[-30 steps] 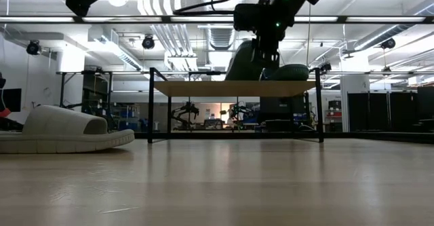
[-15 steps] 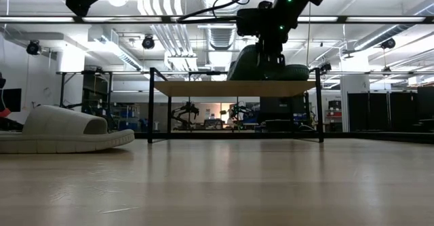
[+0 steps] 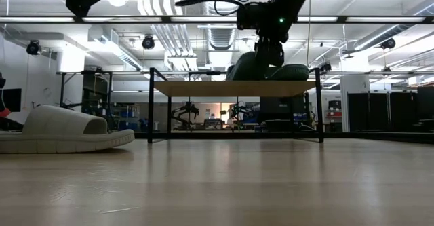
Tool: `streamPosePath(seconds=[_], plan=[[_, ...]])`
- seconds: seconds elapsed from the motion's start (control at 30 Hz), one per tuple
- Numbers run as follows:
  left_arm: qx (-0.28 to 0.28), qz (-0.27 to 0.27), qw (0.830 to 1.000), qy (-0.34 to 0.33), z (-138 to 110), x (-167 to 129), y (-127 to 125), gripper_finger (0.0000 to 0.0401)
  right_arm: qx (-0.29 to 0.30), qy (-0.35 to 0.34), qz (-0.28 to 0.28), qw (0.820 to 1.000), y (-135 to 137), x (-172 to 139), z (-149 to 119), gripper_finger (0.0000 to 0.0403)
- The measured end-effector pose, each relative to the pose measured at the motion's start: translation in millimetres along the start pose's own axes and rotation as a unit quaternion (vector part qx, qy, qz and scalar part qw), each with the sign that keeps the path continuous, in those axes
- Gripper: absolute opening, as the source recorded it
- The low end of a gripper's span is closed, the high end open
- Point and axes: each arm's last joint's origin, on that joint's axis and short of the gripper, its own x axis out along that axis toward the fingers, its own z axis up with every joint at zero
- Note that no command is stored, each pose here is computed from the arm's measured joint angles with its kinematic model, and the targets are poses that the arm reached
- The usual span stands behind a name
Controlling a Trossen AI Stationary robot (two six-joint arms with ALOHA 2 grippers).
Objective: Pick and place slides into the shelf
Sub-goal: Put the green slide on the shelf
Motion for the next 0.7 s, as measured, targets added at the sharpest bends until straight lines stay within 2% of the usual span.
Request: streamPosePath(seconds=[0.23,0.47,0.7], plan=[[0.000,0.000,1.000,0.000,0,0,0,0.0281,0.031,0.028,0.062,0.997,-8,-8,-3,0.0155],[0.000,0.000,1.000,0.000,0,0,0,0.0281,0.049,0.016,0.144,0.988,-9,-13,2,0.0155],[0.000,0.000,1.000,0.000,0,0,0,0.0281,0.047,0.007,0.195,0.980,-10,-20,5,0.0157]])
